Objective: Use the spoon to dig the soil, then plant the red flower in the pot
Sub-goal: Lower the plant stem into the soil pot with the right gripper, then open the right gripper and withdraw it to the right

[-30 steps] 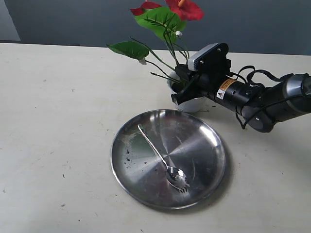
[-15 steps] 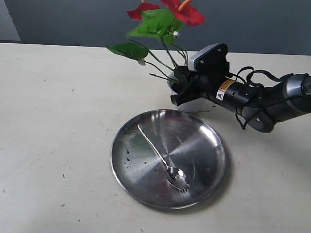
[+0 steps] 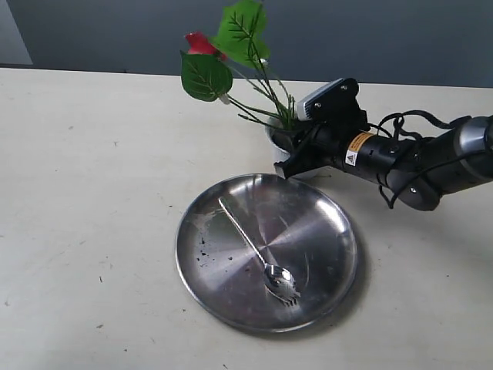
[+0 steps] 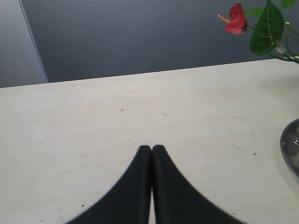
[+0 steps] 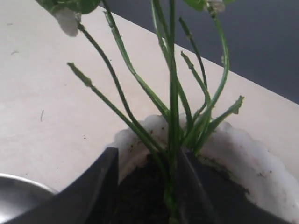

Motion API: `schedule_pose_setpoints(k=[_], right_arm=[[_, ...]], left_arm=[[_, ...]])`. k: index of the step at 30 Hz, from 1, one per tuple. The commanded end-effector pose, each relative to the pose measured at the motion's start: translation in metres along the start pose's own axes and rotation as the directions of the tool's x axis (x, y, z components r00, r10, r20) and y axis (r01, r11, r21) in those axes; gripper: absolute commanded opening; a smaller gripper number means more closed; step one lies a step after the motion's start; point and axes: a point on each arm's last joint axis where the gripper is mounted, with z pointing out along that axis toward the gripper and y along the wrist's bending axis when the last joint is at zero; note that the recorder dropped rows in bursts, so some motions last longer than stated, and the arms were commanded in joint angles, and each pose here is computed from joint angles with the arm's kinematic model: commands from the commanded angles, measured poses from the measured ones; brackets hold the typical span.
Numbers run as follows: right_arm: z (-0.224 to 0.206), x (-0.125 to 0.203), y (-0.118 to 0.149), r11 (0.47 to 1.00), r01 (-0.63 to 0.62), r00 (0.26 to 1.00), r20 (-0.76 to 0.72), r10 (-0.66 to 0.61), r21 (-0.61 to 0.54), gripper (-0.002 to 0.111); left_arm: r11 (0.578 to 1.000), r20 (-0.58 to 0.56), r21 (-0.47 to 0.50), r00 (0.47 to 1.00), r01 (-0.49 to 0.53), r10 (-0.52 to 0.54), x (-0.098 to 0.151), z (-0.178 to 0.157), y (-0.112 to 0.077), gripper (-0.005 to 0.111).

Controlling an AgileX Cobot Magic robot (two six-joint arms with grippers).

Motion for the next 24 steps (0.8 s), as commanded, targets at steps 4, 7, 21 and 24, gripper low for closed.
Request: schedule_pose_setpoints(k=[4,7,21,24], right_arm=[[-0.017,-0.018,-0.008,0.999,0.016,0.994,-0.107,-0.010,0.051,0.040],[-0.026,-0.024,-0.011,0.997,0.016,0.985,-0.171,-0.002,0.078,0.040],[-0.091,-0.068,-0.021,0.974,0.055,0.928,-0.371,0.031,0.220,0.016],[-0.115,-0.081,-0.022,0.963,0.055,0.916,-0.397,0.056,0.262,0.000]], left_arm=[[1.000,0.017,0.006,1.000,0.003,-0.003,-0.002,0.000,0.000,0.001],[1.000,0.017,0.006,1.000,0.003,-0.003,-0.002,0.000,0.000,0.001],[1.000,0.017,0.006,1.000,0.003,-0.003,-0.002,0.000,0.000,0.001],[1.000,0.017,0.006,1.000,0.003,-0.003,-0.002,0.000,0.000,0.001]])
